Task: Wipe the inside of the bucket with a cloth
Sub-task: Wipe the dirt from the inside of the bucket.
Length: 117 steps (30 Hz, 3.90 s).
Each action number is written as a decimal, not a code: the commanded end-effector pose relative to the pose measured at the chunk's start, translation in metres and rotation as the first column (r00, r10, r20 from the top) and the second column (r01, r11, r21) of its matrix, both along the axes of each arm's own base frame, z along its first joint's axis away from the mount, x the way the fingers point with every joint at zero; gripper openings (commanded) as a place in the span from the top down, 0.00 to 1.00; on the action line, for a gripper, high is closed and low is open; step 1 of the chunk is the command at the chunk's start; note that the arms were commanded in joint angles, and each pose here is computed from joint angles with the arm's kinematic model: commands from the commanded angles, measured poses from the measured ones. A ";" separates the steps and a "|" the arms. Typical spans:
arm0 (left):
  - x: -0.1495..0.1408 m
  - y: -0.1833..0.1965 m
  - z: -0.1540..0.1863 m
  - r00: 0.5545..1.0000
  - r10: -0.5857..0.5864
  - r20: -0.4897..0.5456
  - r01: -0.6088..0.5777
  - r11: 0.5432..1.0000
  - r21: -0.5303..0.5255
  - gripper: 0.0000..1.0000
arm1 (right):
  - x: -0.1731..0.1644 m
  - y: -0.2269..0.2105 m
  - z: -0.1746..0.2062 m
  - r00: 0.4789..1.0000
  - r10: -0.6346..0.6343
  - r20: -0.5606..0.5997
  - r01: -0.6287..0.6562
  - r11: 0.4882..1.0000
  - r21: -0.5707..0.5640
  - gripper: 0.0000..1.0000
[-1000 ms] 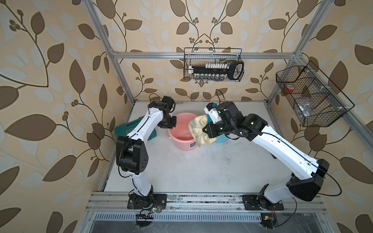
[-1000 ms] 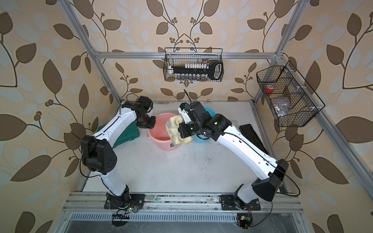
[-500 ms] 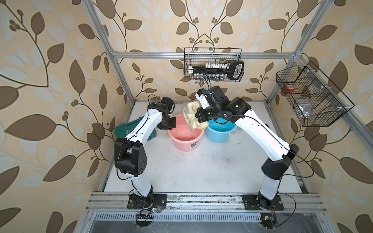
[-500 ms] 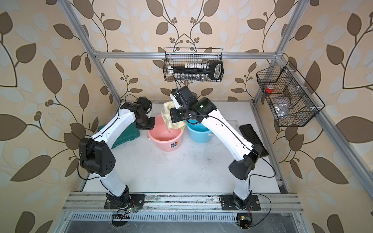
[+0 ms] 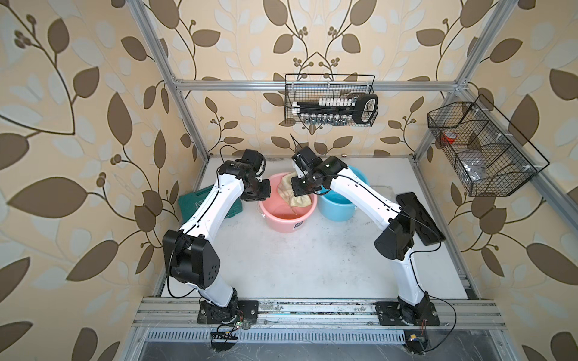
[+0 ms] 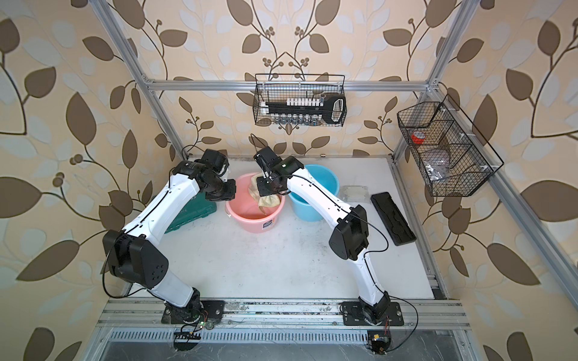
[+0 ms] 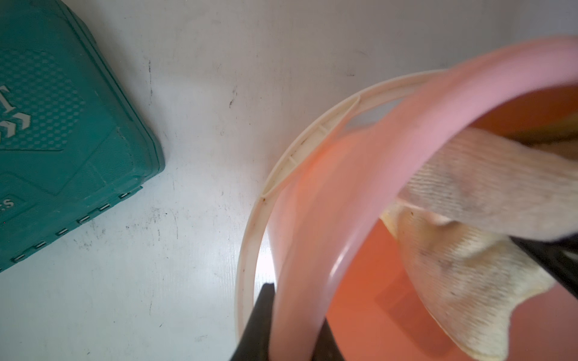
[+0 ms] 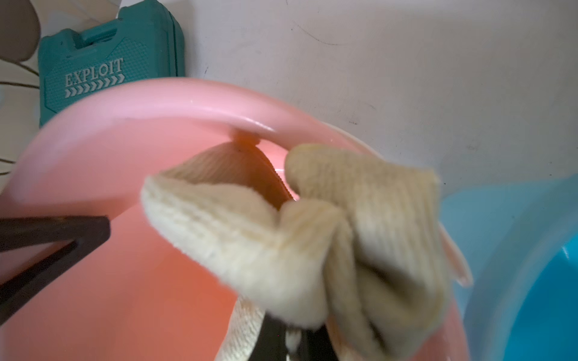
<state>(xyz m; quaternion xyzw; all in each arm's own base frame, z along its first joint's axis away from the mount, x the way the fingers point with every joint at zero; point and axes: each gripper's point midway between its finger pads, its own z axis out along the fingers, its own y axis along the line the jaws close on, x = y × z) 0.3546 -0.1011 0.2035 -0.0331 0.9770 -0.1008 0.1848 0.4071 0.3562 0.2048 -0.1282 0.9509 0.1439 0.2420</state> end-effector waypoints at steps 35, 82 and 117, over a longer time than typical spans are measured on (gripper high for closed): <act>-0.017 0.009 0.021 0.993 0.044 0.110 -0.052 0.996 0.078 1.00 | 0.023 -0.071 0.012 0.964 -0.258 0.064 0.258 0.966 0.012 1.00; 0.010 -0.021 0.019 0.996 0.016 0.090 -0.011 0.999 -0.049 1.00 | -0.034 -0.004 -0.048 0.982 0.190 -0.011 -0.189 0.972 -0.139 1.00; -0.013 -0.030 -0.012 1.000 0.016 0.007 -0.015 0.992 -0.122 1.00 | -0.010 -0.025 -0.176 0.966 0.095 -0.240 -0.190 0.890 -0.414 1.00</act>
